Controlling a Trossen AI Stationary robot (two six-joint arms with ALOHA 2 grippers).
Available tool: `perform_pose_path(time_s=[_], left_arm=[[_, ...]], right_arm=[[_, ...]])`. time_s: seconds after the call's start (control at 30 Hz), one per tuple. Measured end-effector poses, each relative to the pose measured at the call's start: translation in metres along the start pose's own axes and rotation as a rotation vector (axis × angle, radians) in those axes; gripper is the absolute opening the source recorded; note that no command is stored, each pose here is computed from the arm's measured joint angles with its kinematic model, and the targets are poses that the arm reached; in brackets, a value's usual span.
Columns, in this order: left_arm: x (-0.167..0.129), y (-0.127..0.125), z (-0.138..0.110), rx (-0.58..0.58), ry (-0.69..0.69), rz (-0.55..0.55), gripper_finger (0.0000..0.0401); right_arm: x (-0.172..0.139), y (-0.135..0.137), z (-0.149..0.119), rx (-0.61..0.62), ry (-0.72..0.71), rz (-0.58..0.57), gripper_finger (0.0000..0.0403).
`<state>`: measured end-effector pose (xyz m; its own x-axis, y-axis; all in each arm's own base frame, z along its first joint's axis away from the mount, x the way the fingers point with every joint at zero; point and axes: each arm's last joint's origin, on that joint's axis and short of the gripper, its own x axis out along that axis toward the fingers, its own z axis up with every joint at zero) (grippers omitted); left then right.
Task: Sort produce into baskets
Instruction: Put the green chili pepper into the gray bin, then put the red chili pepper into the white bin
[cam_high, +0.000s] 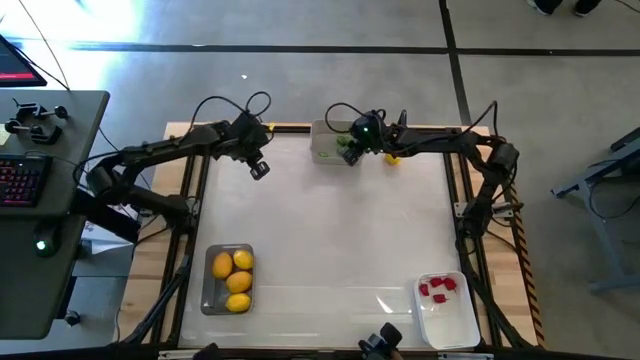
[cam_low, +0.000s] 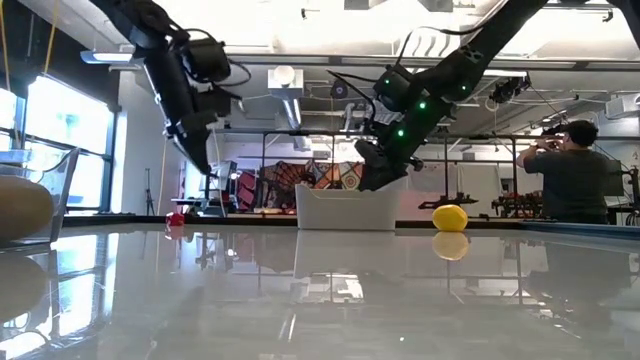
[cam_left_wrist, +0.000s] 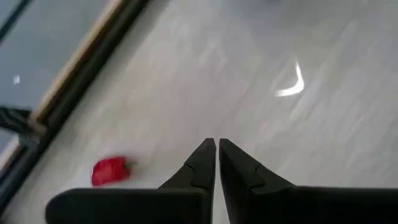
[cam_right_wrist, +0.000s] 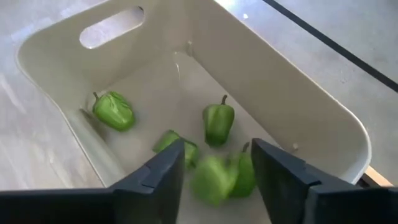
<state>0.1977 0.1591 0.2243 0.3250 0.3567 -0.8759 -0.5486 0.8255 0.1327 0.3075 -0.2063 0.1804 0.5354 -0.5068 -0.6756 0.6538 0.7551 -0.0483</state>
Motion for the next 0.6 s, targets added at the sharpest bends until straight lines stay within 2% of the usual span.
perform_pose_path(time_s=[0.2, 0.37, 0.5, 0.6], left_arm=[[0.008, 0.005, 0.0, 0.054, 0.132, 0.073, 0.0036], [0.008, 0.011, 0.006, 0.105, 0.155, 0.161, 0.0072], [0.016, 0.017, 0.005, 0.1, 0.207, 0.159, 0.0113], [0.027, 0.02, 0.001, 0.19, 0.286, 0.136, 0.0143]], right_arm=[[-0.004, 0.003, 0.001, 0.016, 0.005, 0.007, 0.0213], [-0.031, 0.019, 0.011, -0.012, -0.039, 0.038, 0.0216], [-0.057, 0.03, 0.021, -0.038, -0.109, 0.054, 0.0216], [-0.07, 0.037, 0.025, -0.069, -0.145, 0.076, 0.0216]])
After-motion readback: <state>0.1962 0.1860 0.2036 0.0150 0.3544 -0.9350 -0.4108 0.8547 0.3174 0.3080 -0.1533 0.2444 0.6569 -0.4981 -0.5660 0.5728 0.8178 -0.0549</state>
